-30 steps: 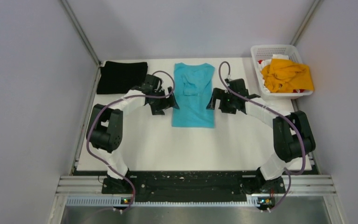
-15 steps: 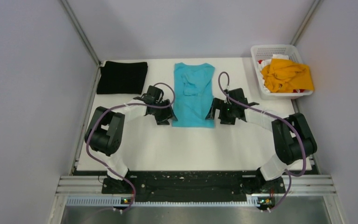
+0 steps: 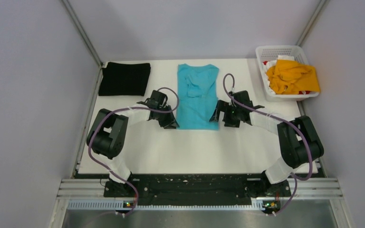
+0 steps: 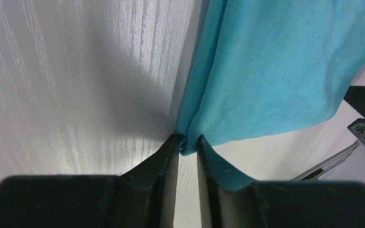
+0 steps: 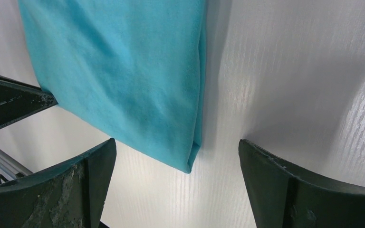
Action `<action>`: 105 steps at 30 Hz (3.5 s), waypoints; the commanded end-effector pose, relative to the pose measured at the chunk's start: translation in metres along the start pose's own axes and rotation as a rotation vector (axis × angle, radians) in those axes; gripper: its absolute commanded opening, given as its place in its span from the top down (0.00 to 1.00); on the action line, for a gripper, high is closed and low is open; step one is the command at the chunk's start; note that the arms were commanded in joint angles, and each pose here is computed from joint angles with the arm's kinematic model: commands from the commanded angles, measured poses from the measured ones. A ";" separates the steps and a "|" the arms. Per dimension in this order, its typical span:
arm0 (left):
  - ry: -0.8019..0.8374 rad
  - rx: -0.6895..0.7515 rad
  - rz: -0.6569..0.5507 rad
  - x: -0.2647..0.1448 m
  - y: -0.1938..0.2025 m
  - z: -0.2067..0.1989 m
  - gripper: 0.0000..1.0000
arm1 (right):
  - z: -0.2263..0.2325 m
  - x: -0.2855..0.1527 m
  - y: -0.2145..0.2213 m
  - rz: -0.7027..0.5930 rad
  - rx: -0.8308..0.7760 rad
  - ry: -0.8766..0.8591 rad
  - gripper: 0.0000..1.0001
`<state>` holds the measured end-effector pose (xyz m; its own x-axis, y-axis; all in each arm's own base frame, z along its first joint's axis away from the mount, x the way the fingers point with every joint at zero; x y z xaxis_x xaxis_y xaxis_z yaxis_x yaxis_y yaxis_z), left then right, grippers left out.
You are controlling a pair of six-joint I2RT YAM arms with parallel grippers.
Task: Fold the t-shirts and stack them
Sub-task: Grab one side of the 2/3 rectangular tshirt with both arms, then fold the long partially folded tshirt into a neat square
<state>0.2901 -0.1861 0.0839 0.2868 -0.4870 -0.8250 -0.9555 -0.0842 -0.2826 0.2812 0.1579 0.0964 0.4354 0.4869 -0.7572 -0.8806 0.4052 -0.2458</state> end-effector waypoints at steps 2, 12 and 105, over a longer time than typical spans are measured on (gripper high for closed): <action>-0.091 -0.007 0.025 0.010 0.010 0.013 0.94 | 0.004 -0.004 0.002 -0.011 -0.013 -0.022 0.03; -0.075 -0.029 0.030 0.011 0.015 0.014 1.00 | -0.002 0.003 0.021 0.077 0.046 -0.020 0.31; -0.147 0.168 -0.420 -0.019 -0.237 -0.029 0.95 | 0.048 0.041 -0.202 -0.114 -0.031 -0.168 0.91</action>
<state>0.4810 -0.1914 0.1667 0.5899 -0.3280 -0.7378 -0.7961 -0.0837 -0.5993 0.4503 0.1434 0.1457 0.4608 0.6026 -0.6516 -0.8790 0.4111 -0.2416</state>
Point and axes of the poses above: each gripper's point midway between its finger pads, its own x axis out along the fingers, its own z axis along the line the jaws close on, y = z × x, the point moved 7 cm from there along -x, back along the fingers, and after that the axes turned 14 degrees about x, right-handed, at the moved point
